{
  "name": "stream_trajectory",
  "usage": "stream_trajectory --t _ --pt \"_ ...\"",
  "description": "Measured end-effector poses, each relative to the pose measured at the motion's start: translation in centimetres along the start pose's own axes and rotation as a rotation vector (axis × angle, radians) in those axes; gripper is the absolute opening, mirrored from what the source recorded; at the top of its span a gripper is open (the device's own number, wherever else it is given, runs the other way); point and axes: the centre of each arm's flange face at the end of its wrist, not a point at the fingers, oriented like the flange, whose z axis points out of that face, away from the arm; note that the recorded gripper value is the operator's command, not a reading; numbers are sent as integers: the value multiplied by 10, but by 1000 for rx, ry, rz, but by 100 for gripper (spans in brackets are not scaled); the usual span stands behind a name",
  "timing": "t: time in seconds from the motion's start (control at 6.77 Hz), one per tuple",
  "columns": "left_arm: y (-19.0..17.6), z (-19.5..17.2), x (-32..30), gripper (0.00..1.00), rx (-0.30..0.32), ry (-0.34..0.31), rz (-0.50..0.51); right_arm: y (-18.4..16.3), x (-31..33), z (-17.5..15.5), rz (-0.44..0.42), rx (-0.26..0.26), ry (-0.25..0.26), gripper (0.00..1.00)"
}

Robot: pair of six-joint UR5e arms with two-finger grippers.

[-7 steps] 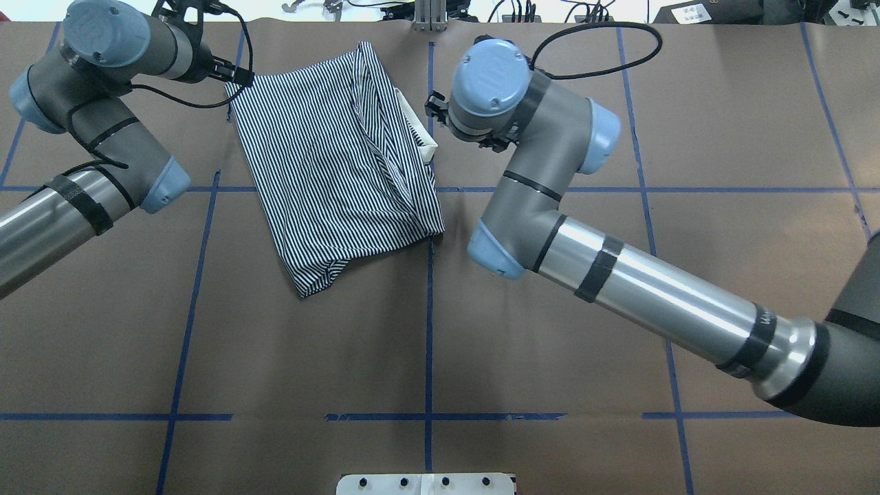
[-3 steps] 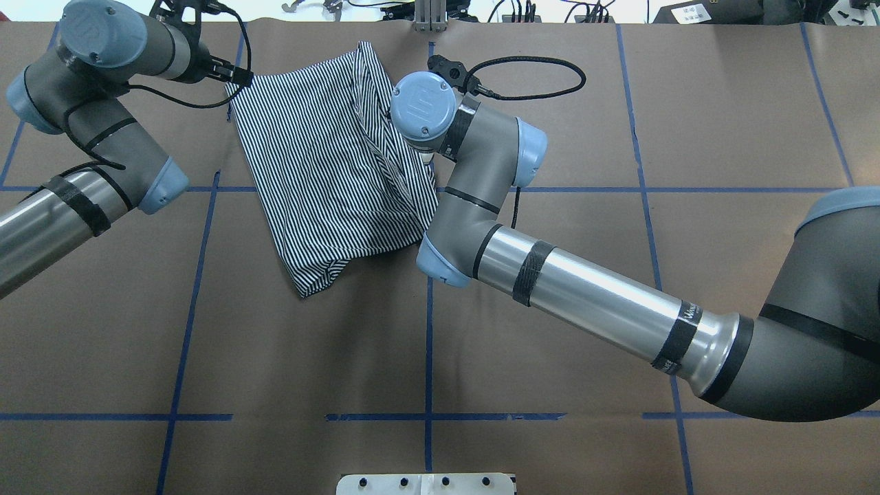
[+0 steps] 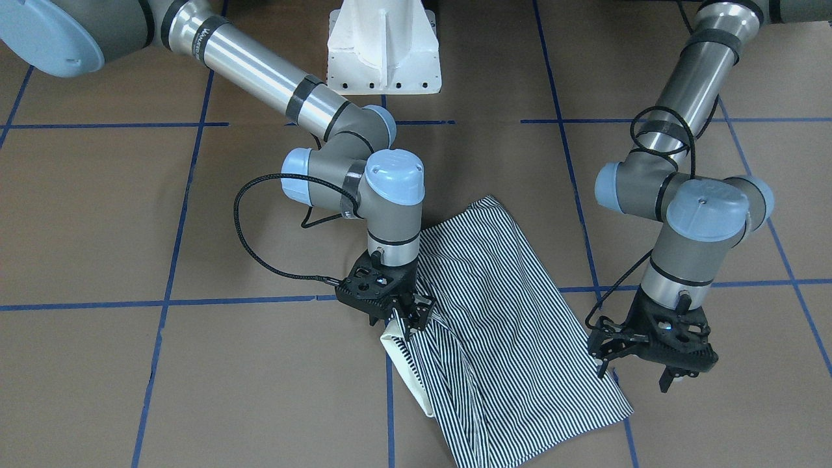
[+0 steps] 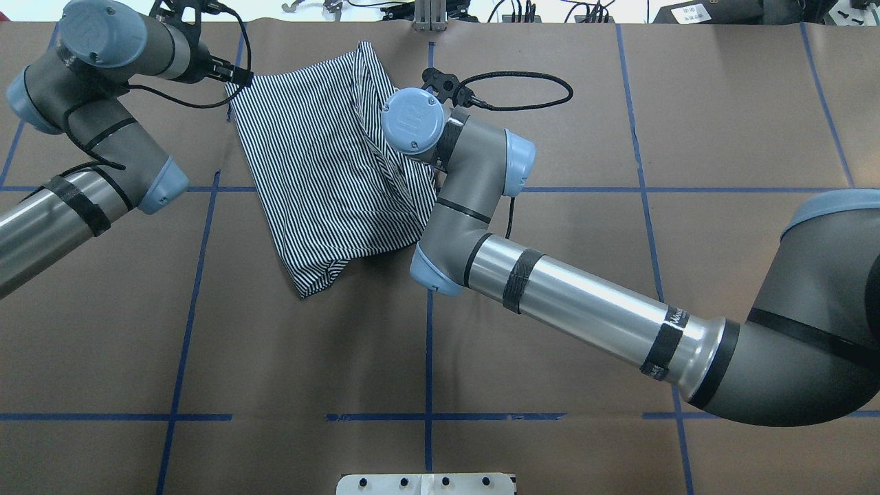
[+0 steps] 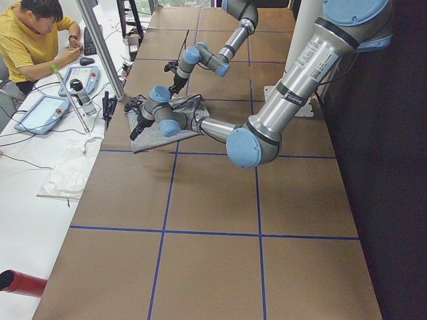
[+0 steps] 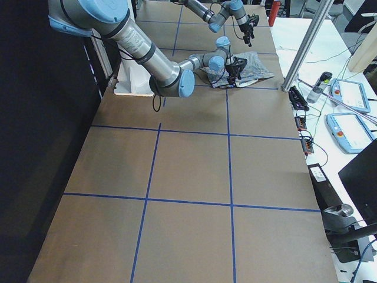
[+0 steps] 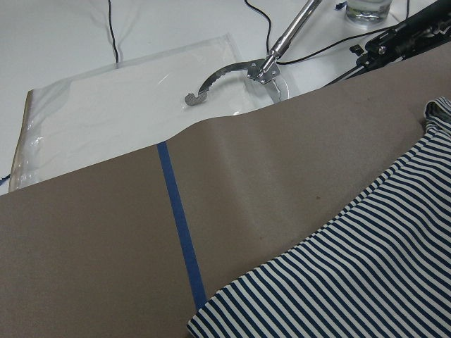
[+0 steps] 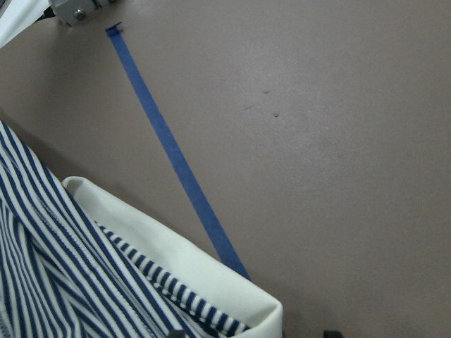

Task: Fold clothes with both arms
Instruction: 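Grasp the shirt's edge with the right gripper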

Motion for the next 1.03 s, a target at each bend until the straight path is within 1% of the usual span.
stream_trajectory --t 0.3,0.44,0.59,1.03 --pt "0 0 0 100 0 0 0 2 -1 4 0 4 9 46" --pt "0 0 0 100 0 0 0 2 0 6 0 4 14 20" --pt "0 0 0 100 0 0 0 2 1 7 0 4 17 0" --pt "0 0 0 100 2 1 0 1 1 7 -4 0 20 0"
